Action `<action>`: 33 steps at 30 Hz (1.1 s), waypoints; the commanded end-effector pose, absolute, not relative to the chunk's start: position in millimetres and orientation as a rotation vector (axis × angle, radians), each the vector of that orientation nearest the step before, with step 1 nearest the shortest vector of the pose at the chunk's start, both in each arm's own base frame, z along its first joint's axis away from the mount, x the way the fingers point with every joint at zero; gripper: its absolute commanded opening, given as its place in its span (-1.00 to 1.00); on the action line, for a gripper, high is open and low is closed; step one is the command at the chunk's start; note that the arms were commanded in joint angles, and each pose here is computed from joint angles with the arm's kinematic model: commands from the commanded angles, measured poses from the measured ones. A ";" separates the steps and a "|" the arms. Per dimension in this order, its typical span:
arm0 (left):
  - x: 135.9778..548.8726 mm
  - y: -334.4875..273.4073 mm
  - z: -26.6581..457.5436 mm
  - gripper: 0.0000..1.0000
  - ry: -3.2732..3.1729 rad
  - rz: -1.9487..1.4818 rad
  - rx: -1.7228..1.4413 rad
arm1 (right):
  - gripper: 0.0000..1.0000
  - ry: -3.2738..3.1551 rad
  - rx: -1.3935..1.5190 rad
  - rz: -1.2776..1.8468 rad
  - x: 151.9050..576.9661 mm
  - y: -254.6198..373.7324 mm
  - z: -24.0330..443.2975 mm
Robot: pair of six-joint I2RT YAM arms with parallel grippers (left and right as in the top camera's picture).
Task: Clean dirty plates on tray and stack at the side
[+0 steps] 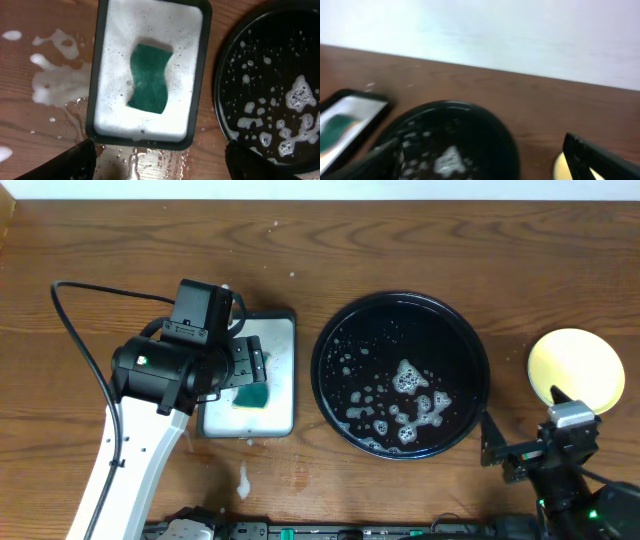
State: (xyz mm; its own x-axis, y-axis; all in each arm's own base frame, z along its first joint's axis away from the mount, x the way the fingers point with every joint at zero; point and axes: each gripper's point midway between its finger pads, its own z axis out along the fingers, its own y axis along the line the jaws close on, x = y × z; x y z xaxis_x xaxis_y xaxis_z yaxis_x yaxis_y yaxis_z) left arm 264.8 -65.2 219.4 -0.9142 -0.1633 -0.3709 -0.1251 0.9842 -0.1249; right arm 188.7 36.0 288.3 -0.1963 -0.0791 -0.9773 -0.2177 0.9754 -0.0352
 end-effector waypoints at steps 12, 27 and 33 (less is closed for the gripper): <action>265.5 -64.1 219.6 0.65 2.742 -0.130 -0.211 | 0.98 1.595 -0.199 0.048 233.9 26.7 199.4; 265.6 -64.1 219.4 0.65 2.743 -0.130 -0.211 | 0.98 1.616 -0.224 0.072 243.6 31.7 160.1; 265.6 -64.1 219.4 0.65 2.743 -0.130 -0.211 | 0.98 1.620 -0.224 0.072 243.8 31.7 159.2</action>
